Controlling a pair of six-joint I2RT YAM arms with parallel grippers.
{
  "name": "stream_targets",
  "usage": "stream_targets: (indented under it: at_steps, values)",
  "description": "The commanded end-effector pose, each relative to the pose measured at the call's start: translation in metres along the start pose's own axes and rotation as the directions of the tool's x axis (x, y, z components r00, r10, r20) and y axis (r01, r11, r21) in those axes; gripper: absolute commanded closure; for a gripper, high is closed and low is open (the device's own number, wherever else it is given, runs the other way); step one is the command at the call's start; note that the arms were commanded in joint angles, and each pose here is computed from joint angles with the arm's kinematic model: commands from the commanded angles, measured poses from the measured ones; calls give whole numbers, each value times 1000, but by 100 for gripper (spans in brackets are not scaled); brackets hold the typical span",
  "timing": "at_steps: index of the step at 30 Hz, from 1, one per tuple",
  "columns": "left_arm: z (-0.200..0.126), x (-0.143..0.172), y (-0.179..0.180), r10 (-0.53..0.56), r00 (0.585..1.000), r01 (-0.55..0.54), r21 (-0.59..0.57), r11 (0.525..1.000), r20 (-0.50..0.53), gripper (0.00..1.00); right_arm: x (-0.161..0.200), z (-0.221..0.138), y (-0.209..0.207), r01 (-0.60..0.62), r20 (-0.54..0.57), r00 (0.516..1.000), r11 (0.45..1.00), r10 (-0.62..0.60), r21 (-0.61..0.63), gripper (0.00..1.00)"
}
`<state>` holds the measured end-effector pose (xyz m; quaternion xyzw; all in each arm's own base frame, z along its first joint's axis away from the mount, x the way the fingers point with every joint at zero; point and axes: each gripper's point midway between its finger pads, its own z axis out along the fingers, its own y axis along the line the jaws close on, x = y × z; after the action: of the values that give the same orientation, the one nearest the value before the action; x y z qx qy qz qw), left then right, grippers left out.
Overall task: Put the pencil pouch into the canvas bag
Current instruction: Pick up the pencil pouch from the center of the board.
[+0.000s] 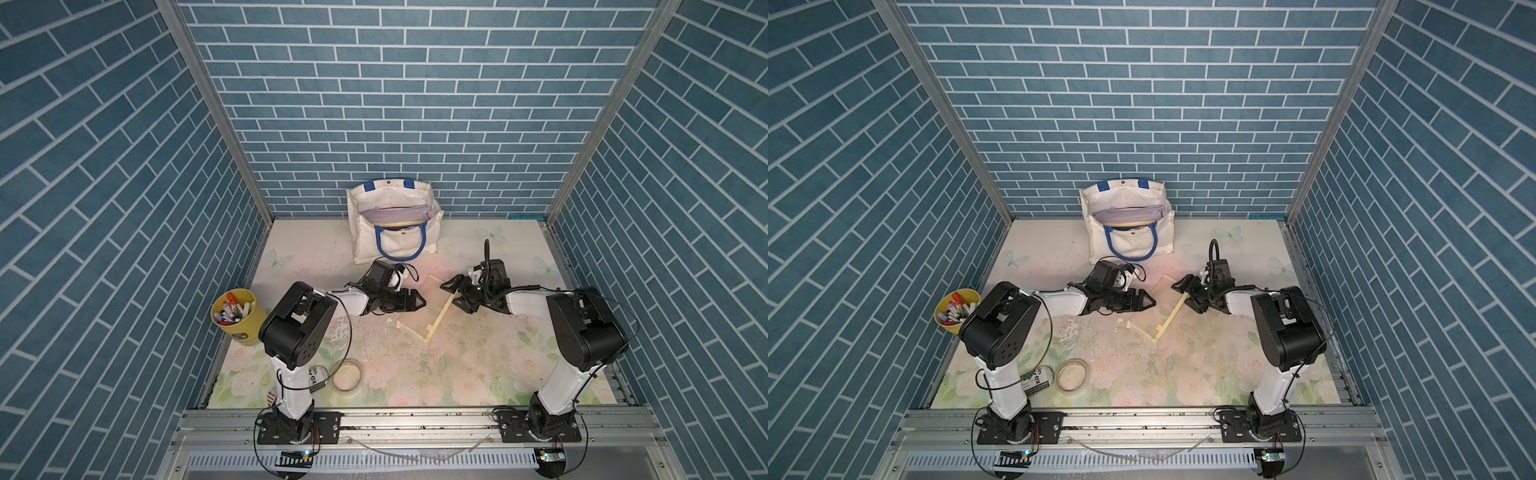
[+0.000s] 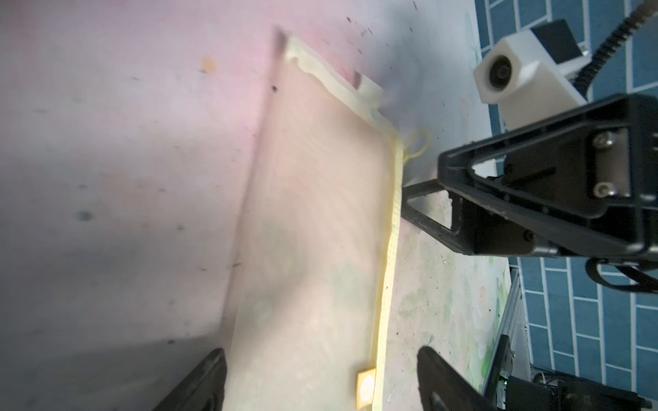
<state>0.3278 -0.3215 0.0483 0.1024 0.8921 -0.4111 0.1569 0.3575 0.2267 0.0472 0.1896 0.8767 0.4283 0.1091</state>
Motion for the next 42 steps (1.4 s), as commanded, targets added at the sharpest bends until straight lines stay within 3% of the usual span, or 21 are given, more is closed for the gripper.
stream_targets:
  at_steps: [1,6,12,16,18,20,22,27,30,33,36,42]
  values:
    - [14,12,-13,-42,999,43,67,997,-16,16,17,10,-40,-100,-35,994,989,104,104,25]
    - [20,6,-28,-66,997,61,138,988,31,19,23,10,-36,-91,-46,995,994,94,63,34]
    - [21,-6,-40,-81,993,64,196,979,83,25,27,6,-23,-60,-61,996,998,60,4,56]
    - [17,-16,-48,-86,990,59,221,974,116,43,28,0,-11,-33,-55,998,999,31,-39,61]
    - [13,-19,-52,-79,989,50,222,974,124,60,28,-4,-4,-21,-51,999,998,18,-60,62]
    - [6,-20,-58,-60,991,32,217,976,124,85,27,-9,6,-3,-43,999,996,-1,-84,63]
    - [-2,-21,-65,-33,992,9,203,979,118,97,25,-17,19,20,-28,999,993,-24,-113,62]
    - [-38,-23,-88,87,989,-104,151,983,119,100,22,-46,55,108,20,994,984,-106,-144,54]
    - [-67,-25,-108,221,970,-231,103,967,101,100,22,-65,70,177,32,984,979,-175,-104,44]
    - [-102,-32,-128,408,910,-410,16,912,73,100,18,-86,91,265,52,964,962,-262,-65,34]
    - [-136,-59,-140,579,813,-572,-110,813,56,100,15,-105,112,338,64,940,940,-336,-38,24]
    - [-192,-153,-156,787,605,-718,-344,605,120,100,14,-135,135,361,88,929,933,-360,6,17]
